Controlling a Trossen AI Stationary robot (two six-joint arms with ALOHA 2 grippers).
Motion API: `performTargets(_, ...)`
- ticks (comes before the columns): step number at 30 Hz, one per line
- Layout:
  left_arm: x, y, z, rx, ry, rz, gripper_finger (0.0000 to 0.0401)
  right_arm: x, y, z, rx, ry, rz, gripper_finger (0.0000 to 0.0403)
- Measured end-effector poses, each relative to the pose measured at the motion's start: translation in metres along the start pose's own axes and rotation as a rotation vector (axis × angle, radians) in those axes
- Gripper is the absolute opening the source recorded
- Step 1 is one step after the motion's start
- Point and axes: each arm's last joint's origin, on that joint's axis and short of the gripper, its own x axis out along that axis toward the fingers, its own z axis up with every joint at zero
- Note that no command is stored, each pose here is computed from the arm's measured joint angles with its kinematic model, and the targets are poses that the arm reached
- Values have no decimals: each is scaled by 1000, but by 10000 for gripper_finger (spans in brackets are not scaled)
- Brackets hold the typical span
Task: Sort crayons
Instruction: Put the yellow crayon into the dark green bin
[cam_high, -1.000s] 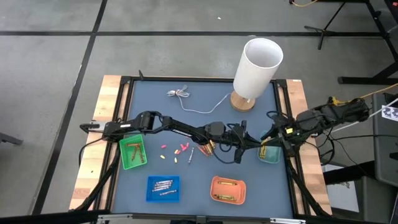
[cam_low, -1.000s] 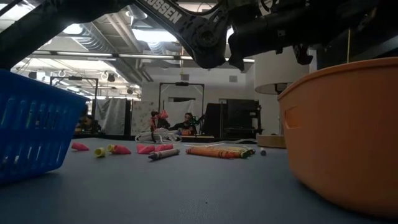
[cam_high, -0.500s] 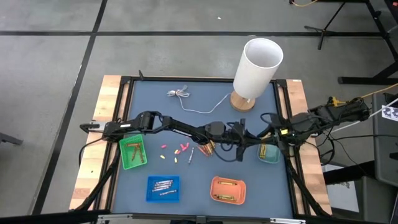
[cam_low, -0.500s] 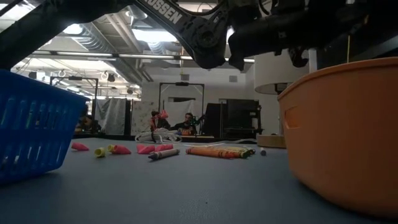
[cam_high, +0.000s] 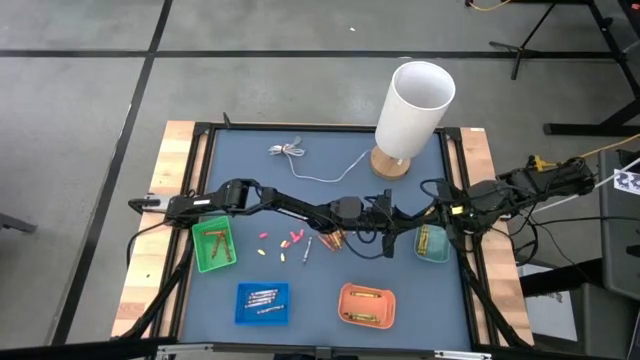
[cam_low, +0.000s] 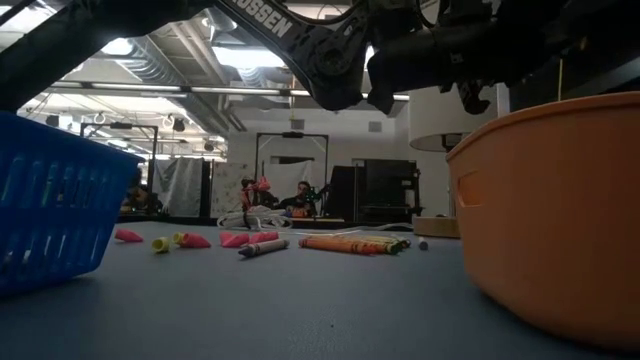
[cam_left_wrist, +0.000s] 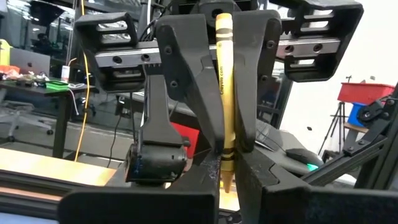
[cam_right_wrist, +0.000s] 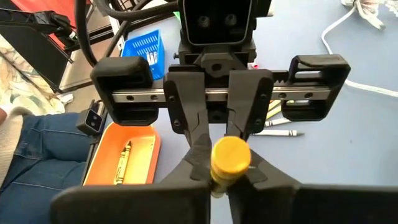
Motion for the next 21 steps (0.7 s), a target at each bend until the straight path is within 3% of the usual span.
performTargets(10,0,0,0,3,0,0,16,0,0,0,3,-3,-9,32)
performTargets(15,0,1,-1,3,5,1,45,-1,-1,-3,17,30,-11,12)
performTargets(21,0,3,-9,7,83,28,86,-2,-6,-14,120,153,-51,35)
